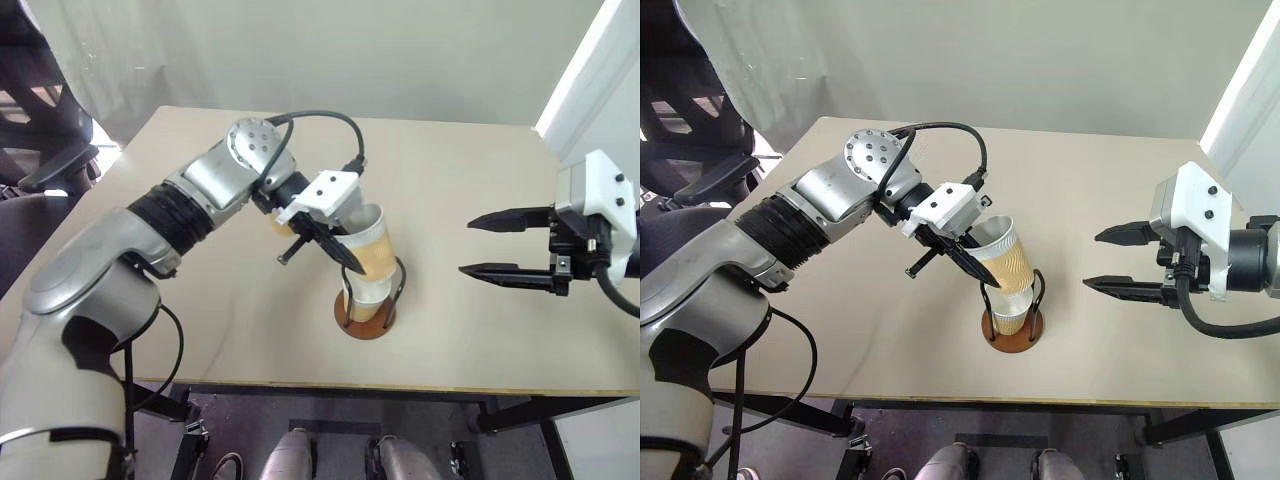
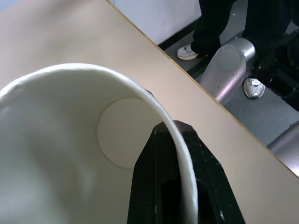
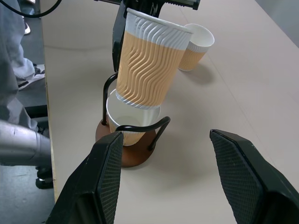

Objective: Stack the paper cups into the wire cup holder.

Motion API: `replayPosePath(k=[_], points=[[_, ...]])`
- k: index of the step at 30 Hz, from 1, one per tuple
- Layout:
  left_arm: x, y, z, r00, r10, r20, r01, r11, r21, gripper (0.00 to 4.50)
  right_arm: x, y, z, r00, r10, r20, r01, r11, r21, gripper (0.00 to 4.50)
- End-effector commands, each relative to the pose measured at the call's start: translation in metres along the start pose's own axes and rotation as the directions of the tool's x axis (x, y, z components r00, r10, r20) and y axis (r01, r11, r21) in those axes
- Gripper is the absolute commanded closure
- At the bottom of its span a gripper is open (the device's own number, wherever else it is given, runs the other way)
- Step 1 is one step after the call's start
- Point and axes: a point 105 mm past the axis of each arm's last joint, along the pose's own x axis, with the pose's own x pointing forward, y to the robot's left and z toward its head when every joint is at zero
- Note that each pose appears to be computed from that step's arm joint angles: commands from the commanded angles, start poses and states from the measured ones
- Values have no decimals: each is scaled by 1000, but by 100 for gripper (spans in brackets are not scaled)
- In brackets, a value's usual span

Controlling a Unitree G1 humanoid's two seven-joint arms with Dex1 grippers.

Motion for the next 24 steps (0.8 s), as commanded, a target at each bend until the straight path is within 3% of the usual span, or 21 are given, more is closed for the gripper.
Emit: replayPosePath(k=[1,5,12,24], points=[[0,-3,4,999,-43,-4,43,998,36,449,-8,-3,9,999,-41,8,41,998,-42,149],[0,-2,2,999,-39,-8,39,999,37,347,-8,-3,8,999,-45,6,46,998,-40,149],[0,7,0,1000,2,3,-2,998,68,101,-8,-3,6,999,-52,2,52,998,-36,149],[-43,37,14,962,252,104,-257,966,32,101,-8,-8,2,998,-58,-7,58,998,-39,149]])
